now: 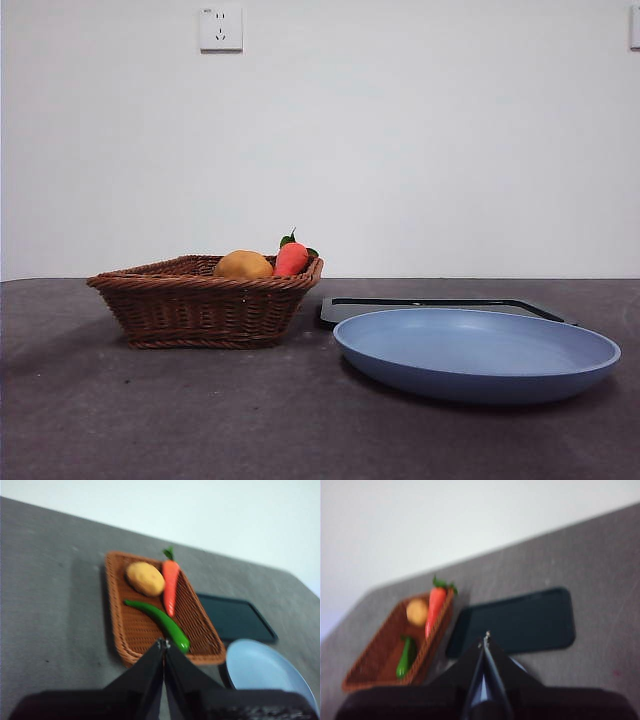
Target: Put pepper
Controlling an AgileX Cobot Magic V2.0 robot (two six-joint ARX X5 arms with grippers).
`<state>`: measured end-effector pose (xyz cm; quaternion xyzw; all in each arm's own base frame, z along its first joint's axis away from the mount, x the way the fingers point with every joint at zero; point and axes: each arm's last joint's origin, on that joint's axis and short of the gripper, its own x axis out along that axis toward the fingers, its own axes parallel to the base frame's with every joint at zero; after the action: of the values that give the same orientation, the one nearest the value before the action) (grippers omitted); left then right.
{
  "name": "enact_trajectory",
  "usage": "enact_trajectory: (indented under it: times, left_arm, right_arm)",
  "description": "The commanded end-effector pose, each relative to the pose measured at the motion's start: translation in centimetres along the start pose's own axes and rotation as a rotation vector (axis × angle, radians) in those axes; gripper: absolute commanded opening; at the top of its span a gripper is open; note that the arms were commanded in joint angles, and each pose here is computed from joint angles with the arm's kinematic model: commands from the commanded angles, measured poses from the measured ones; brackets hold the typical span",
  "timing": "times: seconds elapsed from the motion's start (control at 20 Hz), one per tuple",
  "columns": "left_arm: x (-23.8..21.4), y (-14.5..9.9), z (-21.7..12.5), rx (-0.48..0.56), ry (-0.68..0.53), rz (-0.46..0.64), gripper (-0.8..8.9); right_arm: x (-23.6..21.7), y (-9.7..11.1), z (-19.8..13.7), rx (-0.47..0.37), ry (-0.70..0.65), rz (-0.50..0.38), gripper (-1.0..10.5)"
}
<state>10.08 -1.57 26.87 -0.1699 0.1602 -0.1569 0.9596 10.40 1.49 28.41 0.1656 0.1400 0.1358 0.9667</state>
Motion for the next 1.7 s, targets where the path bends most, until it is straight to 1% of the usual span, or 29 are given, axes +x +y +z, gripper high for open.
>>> enact_trajectory:
  times: [0.05, 0.3, 0.5, 0.6, 0.65, 0.85, 0.9, 0.95, 1.05, 1.1, 1.2, 1.4, 1.5, 1.7]
  left_arm:
    - [0.2, -0.6, 1.7, 0.080, 0.060, -0.038, 0.06]
    - [0.8, -1.5, 4.0, 0.147, 0.212, -0.113, 0.06]
    - [1.2, -1.8, 4.9, 0.181, 0.335, -0.149, 0.06]
    - [1.3, -1.9, 5.2, 0.198, 0.401, -0.155, 0.06]
    - [1.3, -2.0, 5.3, 0.202, 0.413, -0.155, 0.06]
    - [1.2, -2.0, 5.4, 0.206, 0.408, -0.153, 0.11]
    - [1.2, -2.0, 5.4, 0.206, 0.407, -0.153, 0.29]
    - [1.2, -2.0, 5.4, 0.206, 0.405, -0.153, 1.11]
    - [1.2, -2.0, 5.4, 0.203, 0.404, -0.151, 3.32]
    - [1.2, -2.0, 5.4, 0.200, 0.404, -0.147, 3.86]
    - [1.2, -2.0, 5.4, 0.179, 0.406, -0.145, 3.91]
    - [1.2, -2.0, 5.4, 0.179, 0.405, -0.145, 3.91]
    - [1.2, -2.0, 5.4, 0.180, 0.404, -0.148, 3.91]
    - [1.3, -2.1, 5.5, 0.184, 0.394, -0.150, 3.91]
  right_arm:
    - [0.0, 0.8, 2.1, -0.101, 0.093, 0.006, 0.1]
    - [0.6, 1.8, 4.7, -0.179, 0.319, 0.051, 0.1]
    - [1.0, 2.1, 5.4, -0.228, 0.453, 0.053, 0.1]
    - [1.1, 2.1, 5.4, -0.247, 0.543, 0.053, 0.1]
    - [1.2, 2.0, 5.3, -0.257, 0.568, 0.055, 0.1]
    - [1.3, 1.9, 5.2, -0.250, 0.588, 0.052, 0.2]
    - [1.4, 1.9, 5.2, -0.251, 0.585, 0.052, 0.2]
    - [1.4, 1.9, 5.2, -0.251, 0.581, 0.052, 0.7]
    - [1.5, 1.9, 5.3, -0.233, 0.572, 0.046, 2.5]
    - [1.5, 1.9, 5.3, -0.223, 0.574, 0.043, 3.1]
    - [1.8, 1.8, 5.2, -0.214, 0.587, 0.039, 3.3]
    - [2.6, 1.6, 5.1, -0.199, 0.613, 0.034, 3.3]
    - [3.8, 1.3, 5.0, -0.189, 0.640, 0.030, 3.2]
    - [8.1, 0.0, 4.2, -0.151, 0.733, 0.015, 3.2]
